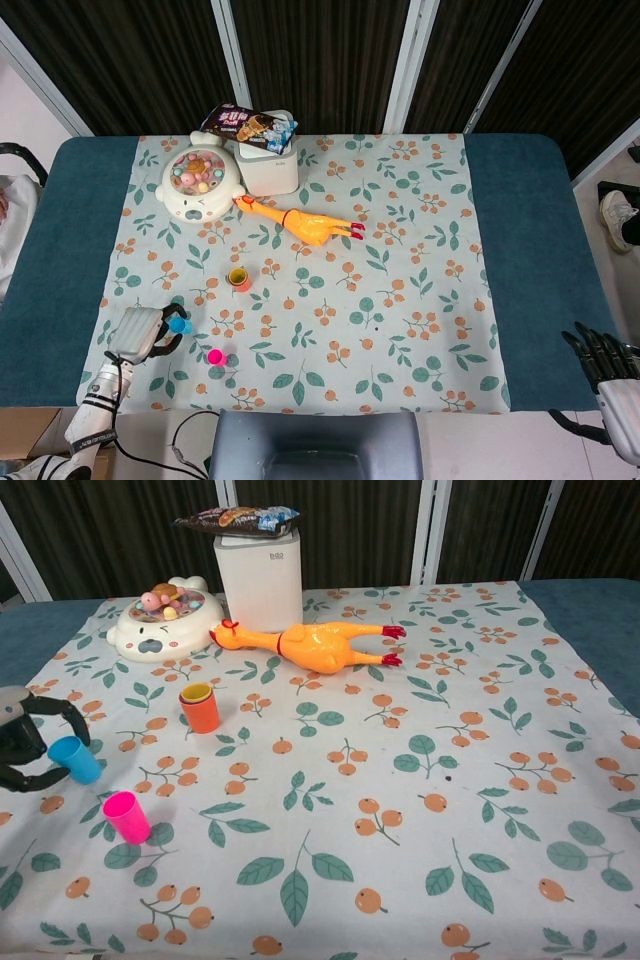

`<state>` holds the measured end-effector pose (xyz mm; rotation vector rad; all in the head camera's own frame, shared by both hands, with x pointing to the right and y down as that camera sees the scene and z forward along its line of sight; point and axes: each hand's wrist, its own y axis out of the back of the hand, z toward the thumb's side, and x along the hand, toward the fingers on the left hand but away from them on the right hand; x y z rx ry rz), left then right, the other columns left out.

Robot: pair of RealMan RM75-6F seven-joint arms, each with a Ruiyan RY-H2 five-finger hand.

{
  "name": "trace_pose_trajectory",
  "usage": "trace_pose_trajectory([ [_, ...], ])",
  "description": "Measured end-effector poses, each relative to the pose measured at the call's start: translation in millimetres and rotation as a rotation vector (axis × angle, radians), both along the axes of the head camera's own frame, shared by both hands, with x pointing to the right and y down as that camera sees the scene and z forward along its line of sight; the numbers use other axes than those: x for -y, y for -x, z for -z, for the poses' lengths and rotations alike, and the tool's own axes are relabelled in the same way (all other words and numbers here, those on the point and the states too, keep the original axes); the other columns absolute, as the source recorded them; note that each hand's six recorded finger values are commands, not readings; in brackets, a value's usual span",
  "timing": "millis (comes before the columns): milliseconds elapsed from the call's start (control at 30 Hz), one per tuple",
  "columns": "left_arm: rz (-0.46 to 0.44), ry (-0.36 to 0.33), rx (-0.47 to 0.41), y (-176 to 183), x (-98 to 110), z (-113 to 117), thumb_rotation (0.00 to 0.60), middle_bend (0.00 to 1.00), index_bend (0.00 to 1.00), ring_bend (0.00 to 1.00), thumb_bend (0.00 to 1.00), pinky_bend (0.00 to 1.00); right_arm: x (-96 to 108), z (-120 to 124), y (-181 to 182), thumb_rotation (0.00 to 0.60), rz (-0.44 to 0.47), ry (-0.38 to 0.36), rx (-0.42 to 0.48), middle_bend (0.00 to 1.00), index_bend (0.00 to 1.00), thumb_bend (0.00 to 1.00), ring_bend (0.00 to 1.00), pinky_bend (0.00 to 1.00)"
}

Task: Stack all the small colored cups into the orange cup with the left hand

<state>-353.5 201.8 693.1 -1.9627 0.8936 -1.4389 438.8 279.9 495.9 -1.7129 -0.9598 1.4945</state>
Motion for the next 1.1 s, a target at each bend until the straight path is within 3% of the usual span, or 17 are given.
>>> trace_pose_trajectory([
  [233,0.041,-0.084,-0.117,-36.9,46.3,28.5,0.6,1.0,0.52,1.0,0.36,1.0,0.0,-1.3,0.8,0.6,0.001,0.005,0.0,0.0,0.0,0.21,0.0,0.0],
  [500,0.067,-0.102,-0.113,-81.6,89.3,28.1,0.6,1.0,0.52,1.0,0.36,1.0,1.5,-1.9,-1.2,0.6,-0.003,0.01,0.0,0.0,0.0,0.21,0.0,0.0],
  [700,0.069,-0.088,-0.087,-108.4,98.5,13.9,0.6,1.0,0.52,1.0,0.36,1.0,3.3,-0.5,-4.1,0.6,-0.013,0.009,0.004,0.0,0.0,0.21,0.0,0.0],
  [1100,0.079,-0.079,-0.023,-105.6,102.4,-7.2,0.6,1.0,0.51,1.0,0.36,1.0,2.8,2.3,-5.9,0.6,-0.016,0.004,0.009,0.0,0.0,0.21,0.0,0.0],
])
